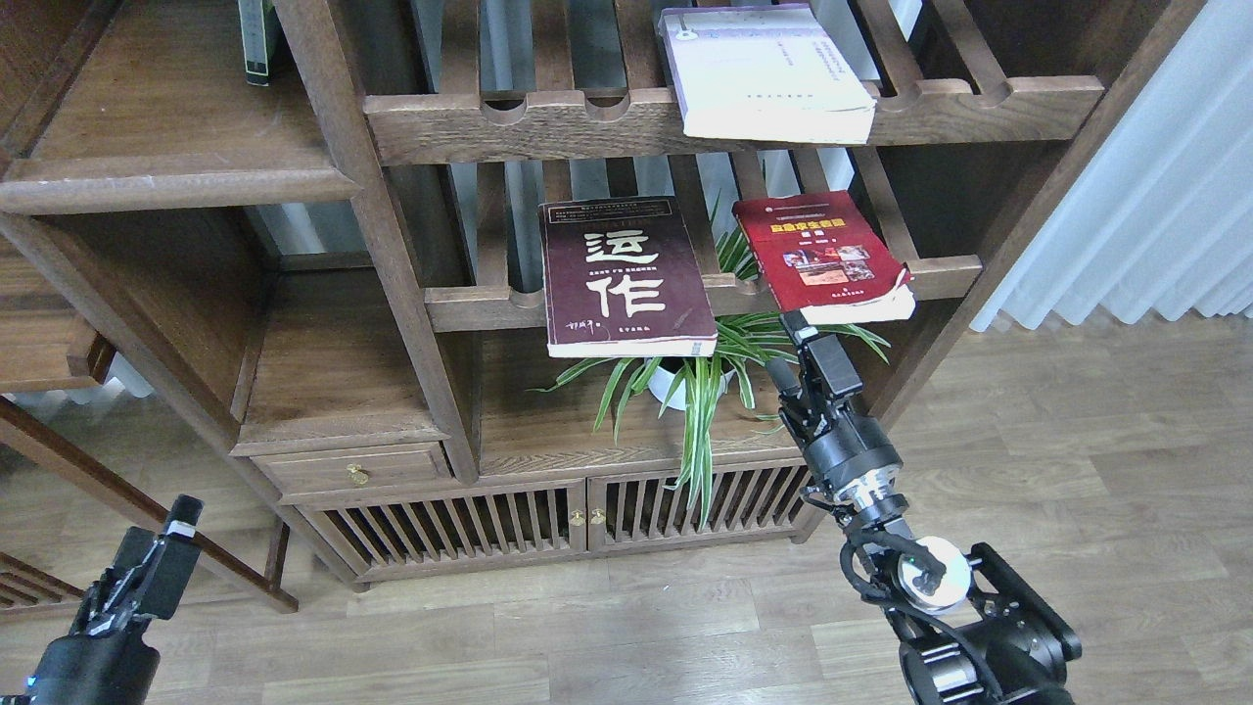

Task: Organize books on shelf
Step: 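Grasp the red book's lower edge with the right gripper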

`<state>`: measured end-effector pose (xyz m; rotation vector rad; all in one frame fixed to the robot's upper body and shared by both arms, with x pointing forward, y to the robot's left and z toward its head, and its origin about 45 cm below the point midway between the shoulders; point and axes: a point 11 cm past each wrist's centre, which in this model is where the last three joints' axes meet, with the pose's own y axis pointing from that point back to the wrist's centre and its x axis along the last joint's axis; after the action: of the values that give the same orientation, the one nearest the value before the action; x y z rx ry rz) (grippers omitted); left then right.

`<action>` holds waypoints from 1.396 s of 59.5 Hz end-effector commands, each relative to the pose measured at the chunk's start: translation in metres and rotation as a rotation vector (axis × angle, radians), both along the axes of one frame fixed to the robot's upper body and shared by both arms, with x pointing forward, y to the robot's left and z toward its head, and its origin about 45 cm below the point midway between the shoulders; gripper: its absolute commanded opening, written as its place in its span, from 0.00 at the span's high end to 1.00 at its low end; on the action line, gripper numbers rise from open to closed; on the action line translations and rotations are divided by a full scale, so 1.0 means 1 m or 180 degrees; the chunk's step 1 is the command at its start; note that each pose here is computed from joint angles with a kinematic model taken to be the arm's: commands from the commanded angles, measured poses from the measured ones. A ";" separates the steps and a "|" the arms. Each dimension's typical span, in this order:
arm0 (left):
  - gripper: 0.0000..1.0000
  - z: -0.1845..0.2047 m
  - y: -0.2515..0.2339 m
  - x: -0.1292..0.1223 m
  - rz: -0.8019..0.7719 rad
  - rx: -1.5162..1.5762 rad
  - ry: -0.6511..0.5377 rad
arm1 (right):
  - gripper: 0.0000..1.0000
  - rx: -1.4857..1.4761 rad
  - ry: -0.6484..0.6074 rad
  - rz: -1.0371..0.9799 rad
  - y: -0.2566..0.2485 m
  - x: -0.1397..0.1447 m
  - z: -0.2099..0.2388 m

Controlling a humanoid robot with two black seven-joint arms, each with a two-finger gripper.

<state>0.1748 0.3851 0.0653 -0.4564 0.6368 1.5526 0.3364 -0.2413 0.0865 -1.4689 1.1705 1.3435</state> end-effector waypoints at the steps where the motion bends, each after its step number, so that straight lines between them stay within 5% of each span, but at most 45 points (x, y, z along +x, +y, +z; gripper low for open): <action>1: 0.00 -0.002 0.004 -0.002 0.0042 -0.0001 0.0024 | 0.01 -0.0002 0.0187 -0.0129 -0.005 0.010 -0.004; 12: 0.00 -0.001 0.010 -0.003 0.0089 0.0022 0.0022 | 0.05 0.0004 0.0497 -0.0275 -0.014 0.026 -0.010; 27: 0.00 -0.001 0.010 -0.003 0.0093 0.0024 0.0019 | 0.18 0.0148 0.0420 -0.0456 -0.026 0.040 0.003; 38: 0.00 -0.001 0.009 -0.003 0.0094 0.0019 0.0019 | 0.50 0.0357 0.0540 -0.0717 -0.043 0.043 0.003; 45: 0.00 -0.001 0.010 -0.003 0.0093 0.0024 0.0019 | 0.56 0.0385 0.0592 -0.0769 -0.046 0.043 0.002; 52: 0.00 -0.001 0.011 -0.003 0.0099 0.0027 0.0021 | 0.83 0.0384 0.0558 -0.0853 -0.050 0.042 0.002; 61: 0.00 -0.001 0.011 -0.003 0.0104 0.0028 0.0023 | 0.94 0.0370 0.0547 -0.0880 -0.049 0.042 0.002; 74: 0.00 -0.008 0.010 -0.007 0.0108 0.0018 0.0089 | 0.98 0.0602 0.0233 -0.0968 -0.048 0.042 0.025; 83: 0.00 -0.014 0.008 -0.011 0.0092 0.0017 0.0158 | 1.00 0.0796 0.0010 -0.0904 -0.042 -0.001 0.026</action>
<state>0.1667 0.3937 0.0557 -0.4367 0.6553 1.5939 0.3629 -0.2870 0.1109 -1.0742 1.1818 1.2578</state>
